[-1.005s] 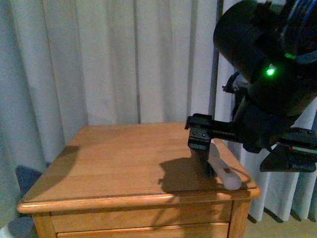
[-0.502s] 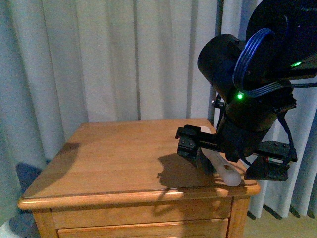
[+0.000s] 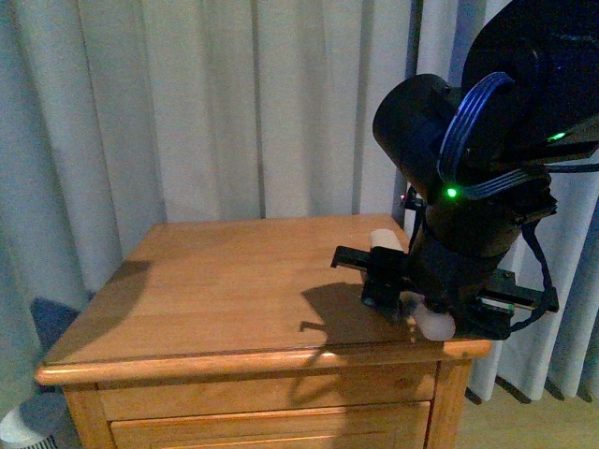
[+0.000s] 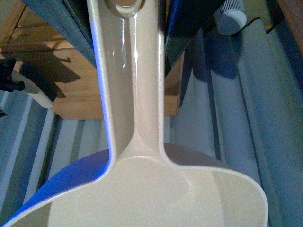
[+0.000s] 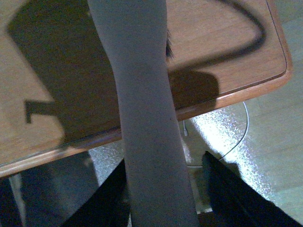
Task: Clean up trash
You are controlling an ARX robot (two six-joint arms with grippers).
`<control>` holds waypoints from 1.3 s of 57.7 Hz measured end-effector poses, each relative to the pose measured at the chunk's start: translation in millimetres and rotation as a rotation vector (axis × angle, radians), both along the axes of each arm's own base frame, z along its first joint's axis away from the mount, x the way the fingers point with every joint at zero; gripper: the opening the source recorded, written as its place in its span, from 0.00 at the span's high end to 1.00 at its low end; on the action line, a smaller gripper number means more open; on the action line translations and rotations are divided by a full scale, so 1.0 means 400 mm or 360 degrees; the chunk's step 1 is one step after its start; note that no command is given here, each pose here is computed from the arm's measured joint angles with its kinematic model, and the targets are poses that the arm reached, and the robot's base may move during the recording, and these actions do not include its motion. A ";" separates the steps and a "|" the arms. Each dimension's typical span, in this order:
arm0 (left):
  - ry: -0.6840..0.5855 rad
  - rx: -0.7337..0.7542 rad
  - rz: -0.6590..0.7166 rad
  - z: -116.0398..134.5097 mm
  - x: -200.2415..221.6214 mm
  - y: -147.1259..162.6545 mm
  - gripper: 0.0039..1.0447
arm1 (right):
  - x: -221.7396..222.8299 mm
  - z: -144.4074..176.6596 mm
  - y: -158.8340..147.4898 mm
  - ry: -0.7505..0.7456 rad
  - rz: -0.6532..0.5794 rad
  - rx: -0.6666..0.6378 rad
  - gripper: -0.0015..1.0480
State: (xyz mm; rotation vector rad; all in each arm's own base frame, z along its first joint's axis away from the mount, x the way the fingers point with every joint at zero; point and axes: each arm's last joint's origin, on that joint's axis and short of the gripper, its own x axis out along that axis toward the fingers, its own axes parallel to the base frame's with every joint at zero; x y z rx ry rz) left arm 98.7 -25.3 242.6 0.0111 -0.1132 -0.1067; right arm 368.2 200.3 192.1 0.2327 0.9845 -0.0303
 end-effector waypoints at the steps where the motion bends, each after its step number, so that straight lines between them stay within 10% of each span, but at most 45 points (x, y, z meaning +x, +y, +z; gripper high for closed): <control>1: 0.0000 0.0000 0.0000 0.000 0.000 0.000 0.74 | 0.000 0.000 0.000 -0.0001 0.0001 0.0000 0.64; 9: 0.0000 -0.0001 0.0000 0.000 0.000 0.000 0.74 | -0.005 -0.002 -0.003 -0.0018 -0.0005 -0.0027 0.82; 41: 0.0000 -0.0001 0.0000 0.000 0.000 0.000 0.74 | -0.317 0.180 -0.128 -0.1174 0.0246 -0.0269 0.82; 75: 0.0000 -0.0001 0.0001 0.000 0.000 0.000 0.74 | -0.628 0.139 -0.353 -0.1542 -0.0105 -0.0501 0.82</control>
